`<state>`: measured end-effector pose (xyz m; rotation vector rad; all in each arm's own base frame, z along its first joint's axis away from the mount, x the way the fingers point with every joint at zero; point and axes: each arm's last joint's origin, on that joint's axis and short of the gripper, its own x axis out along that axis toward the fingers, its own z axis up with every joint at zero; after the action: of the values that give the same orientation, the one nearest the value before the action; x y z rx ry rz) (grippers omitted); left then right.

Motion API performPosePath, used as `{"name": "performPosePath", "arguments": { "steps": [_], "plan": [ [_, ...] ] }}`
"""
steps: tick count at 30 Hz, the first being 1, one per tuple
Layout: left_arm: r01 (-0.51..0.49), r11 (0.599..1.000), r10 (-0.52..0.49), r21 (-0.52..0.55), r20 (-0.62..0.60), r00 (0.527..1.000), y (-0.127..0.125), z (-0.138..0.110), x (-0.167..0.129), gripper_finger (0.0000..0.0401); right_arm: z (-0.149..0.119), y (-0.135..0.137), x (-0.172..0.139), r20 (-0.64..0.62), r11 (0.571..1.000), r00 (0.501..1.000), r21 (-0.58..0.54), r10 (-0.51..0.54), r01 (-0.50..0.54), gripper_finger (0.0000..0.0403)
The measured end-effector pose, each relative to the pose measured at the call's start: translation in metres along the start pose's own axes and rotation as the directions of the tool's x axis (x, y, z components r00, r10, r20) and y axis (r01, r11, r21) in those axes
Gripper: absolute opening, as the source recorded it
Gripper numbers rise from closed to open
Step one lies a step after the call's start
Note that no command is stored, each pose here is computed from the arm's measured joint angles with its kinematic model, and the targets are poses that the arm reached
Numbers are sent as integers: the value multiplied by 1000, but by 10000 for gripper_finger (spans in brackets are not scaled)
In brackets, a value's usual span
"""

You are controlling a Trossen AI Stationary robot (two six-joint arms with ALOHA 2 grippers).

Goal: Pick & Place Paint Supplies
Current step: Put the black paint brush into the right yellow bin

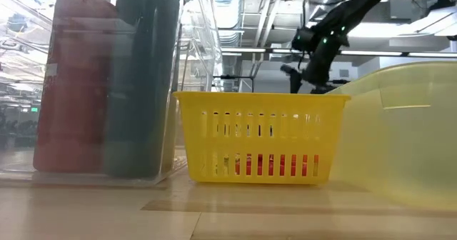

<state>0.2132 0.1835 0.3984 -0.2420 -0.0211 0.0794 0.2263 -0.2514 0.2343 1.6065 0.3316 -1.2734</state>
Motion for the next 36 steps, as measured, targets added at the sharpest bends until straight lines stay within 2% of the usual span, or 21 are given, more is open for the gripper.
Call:
{"name": "performPosePath", "arguments": {
  "steps": [7,19,27,36],
  "plan": [
    [4,1000,-4,0,-1,1000,-1,0,1,182,1,-16,26,-85,981,978,21,-189,191,180],
    [6,1000,-6,0,-1,1000,-1,0,1,182,7,-34,60,-144,941,936,65,-321,332,171],
    [5,1000,-5,-19,-2,1000,-1,0,1,182,11,-38,72,-157,937,931,65,-330,343,171],
    [5,1000,-5,-22,-2,1000,-1,0,1,182,20,-40,72,-142,936,935,97,-324,339,171]
  ]
}}
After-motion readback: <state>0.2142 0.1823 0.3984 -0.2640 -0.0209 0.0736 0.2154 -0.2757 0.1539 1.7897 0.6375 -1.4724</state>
